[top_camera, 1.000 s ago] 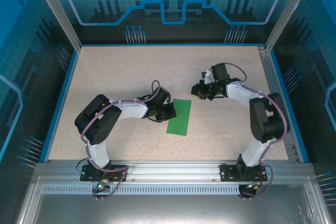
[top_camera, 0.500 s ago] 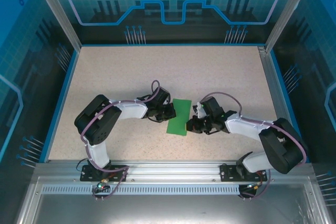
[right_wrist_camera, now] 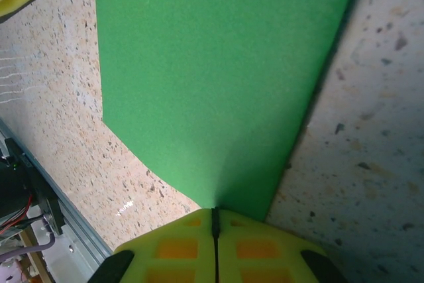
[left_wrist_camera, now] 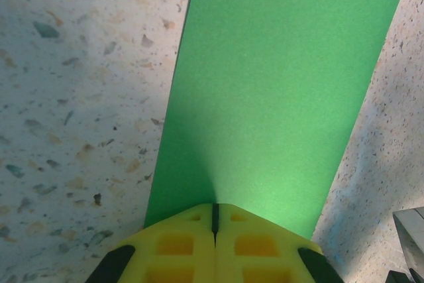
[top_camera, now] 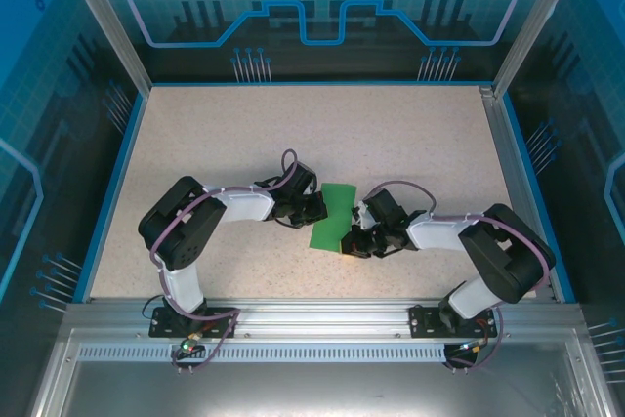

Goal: Fold a paper plane with a square sheet of paper (pick it up from the middle)
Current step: Fold the square sheet of paper in half at the center of the table.

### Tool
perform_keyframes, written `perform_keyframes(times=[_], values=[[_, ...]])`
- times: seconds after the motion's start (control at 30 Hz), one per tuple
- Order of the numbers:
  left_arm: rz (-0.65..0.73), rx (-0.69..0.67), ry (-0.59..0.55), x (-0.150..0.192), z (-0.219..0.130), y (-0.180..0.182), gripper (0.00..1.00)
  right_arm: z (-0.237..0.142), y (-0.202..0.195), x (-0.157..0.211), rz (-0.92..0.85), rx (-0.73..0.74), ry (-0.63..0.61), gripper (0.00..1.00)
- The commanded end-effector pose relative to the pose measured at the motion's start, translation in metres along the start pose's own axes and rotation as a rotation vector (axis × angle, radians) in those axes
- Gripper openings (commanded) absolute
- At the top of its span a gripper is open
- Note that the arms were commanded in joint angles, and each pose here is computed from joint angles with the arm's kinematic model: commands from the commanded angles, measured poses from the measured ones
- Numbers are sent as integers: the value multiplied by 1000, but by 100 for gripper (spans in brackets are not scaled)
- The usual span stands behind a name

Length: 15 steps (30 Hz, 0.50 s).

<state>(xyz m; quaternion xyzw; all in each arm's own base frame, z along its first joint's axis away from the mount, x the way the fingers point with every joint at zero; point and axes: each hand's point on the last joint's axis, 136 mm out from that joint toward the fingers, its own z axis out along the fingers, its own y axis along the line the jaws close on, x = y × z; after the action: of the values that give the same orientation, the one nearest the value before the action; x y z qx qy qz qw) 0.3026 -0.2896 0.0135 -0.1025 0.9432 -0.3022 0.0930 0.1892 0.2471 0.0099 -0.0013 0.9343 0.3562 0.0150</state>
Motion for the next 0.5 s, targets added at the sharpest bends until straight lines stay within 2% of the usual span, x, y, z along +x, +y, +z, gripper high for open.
perform_keyframes(times=[0.0,0.1,0.2,0.23,0.27,0.33,0.47], values=[[-14,-164,87,31,3,47,0,-3,-10,11,3,36,14,7],[-16,-136,80,29,1,41,0,-22,0,-6,-8,26,-71,8],[4,-18,86,26,-3,12,0,-43,-24,-23,88,171,-160,12],[7,-1,76,23,-8,4,0,-49,-29,-31,105,198,-191,15],[10,6,66,21,-12,0,0,-53,-28,-37,113,186,-209,24],[18,8,27,15,-25,-6,6,-55,-19,-48,125,123,-233,36],[40,36,-41,11,-52,-11,14,-52,-7,-65,139,81,-223,38]])
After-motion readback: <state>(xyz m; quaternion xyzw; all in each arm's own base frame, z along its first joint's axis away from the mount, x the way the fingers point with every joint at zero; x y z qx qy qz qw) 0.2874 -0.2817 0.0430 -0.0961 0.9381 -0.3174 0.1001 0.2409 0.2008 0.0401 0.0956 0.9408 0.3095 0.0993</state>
